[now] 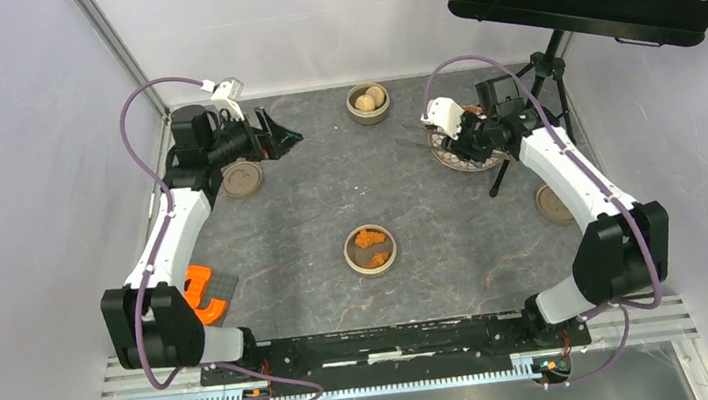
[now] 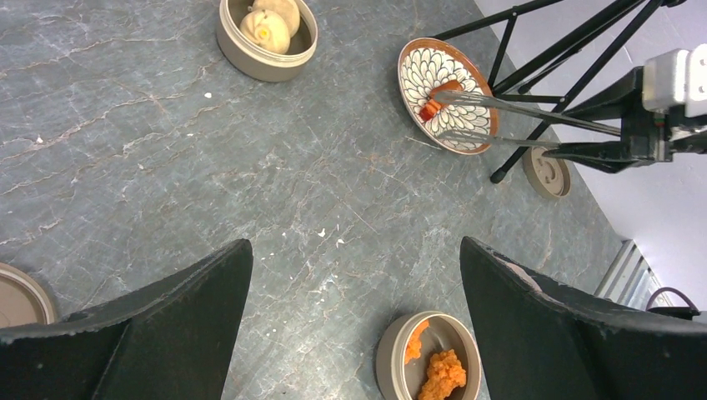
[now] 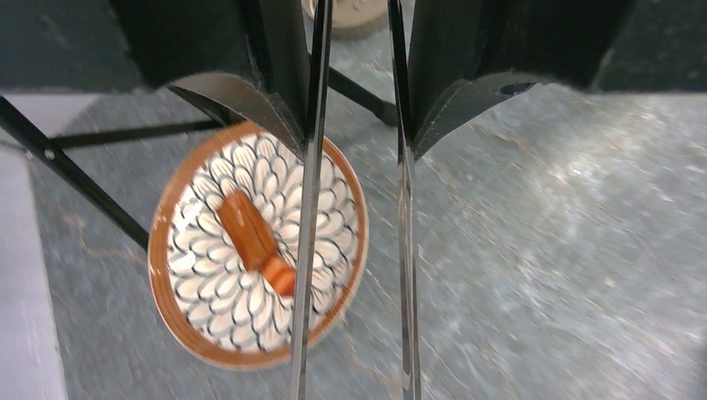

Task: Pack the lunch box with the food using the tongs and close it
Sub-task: Pick up the fake food from the plate, then place the fake food in the packing box.

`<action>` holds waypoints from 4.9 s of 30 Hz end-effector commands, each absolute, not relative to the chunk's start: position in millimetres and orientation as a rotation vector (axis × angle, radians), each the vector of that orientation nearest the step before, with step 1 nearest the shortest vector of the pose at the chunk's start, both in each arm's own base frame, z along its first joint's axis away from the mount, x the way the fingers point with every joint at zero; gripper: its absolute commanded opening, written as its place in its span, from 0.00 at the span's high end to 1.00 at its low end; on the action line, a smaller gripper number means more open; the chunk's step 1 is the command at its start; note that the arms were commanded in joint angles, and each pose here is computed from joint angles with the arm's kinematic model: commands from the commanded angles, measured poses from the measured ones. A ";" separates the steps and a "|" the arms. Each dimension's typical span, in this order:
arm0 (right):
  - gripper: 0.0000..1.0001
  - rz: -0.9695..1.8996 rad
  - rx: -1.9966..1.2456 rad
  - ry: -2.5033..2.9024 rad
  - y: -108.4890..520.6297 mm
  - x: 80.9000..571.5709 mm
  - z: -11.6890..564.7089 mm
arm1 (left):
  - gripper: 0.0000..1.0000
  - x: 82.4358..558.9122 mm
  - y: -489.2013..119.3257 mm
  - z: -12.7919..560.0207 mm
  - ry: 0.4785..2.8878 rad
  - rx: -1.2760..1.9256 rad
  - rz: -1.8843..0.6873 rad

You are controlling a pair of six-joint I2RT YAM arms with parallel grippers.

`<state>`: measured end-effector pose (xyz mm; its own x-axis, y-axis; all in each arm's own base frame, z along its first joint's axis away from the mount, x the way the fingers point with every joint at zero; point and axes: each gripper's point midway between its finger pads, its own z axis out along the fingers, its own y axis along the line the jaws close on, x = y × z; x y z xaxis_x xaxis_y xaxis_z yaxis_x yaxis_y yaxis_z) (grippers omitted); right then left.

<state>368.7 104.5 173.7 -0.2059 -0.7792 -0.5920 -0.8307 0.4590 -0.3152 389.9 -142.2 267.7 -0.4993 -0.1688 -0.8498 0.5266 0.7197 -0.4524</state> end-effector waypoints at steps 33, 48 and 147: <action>0.53 -0.646 -1.358 2.305 -21.5 402.2 159.9 | 0.00 395.8 -146.9 286.2 1.842 0.327 -0.871; 0.51 -0.657 -1.373 2.346 -23.4 408.4 151.2 | 0.00 396.5 -147.1 284.1 1.842 0.335 -0.871; 0.89 0.495 -1.842 1.705 207.4 189.4 110.3 | 0.00 382.4 -144.5 280.6 1.859 0.343 -0.854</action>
<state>190.4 199.3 108.4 0.0692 -0.7896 -0.6097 -0.9896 0.0230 -0.1420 386.1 -145.4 268.6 -0.4952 -0.1650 -0.8530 0.5477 0.7028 -0.4539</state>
